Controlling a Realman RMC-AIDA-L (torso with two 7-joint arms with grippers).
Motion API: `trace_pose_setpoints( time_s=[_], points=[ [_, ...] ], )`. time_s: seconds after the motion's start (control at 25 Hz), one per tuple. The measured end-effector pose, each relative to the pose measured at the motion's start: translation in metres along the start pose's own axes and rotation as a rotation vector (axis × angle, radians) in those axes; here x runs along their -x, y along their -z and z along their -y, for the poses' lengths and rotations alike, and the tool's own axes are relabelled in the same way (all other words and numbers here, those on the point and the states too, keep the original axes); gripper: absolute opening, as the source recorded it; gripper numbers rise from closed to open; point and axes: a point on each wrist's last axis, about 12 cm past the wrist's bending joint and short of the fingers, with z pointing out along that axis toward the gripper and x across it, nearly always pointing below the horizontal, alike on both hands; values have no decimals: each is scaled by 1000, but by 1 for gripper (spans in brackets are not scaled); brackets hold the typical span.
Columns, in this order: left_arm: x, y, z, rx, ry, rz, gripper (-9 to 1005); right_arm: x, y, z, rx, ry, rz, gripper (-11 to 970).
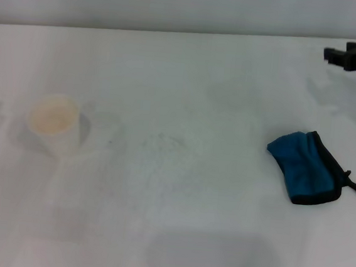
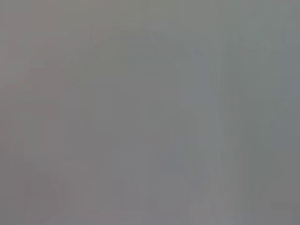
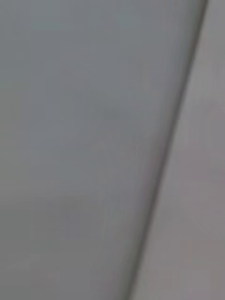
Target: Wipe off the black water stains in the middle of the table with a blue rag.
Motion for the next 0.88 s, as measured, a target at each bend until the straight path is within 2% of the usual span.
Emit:
trace_pose_setpoints(
  time_s=[0.12,0.24,0.4,0.56,0.68,0.88],
  points=[
    [0,0,-4,9,-13,-3,892,-9,1,9,18,-55,115,533],
    [1,-4,-5,20,-11,7,892,-29,5,20,51,-151,248,532],
    [2,-12,-5,23,-10,20,892,-57,14,28,68,-227,415,532],
    [2,-21,-7,23,-19,11,892,-81,23,23,33,-185,592,532],
    [2,-25,-6,19,-23,11,892,-97,29,16,-62,-151,729,532],
    [2,-27,-7,40,-16,17,892,-106,31,11,-191,-63,791,532]
  ],
)
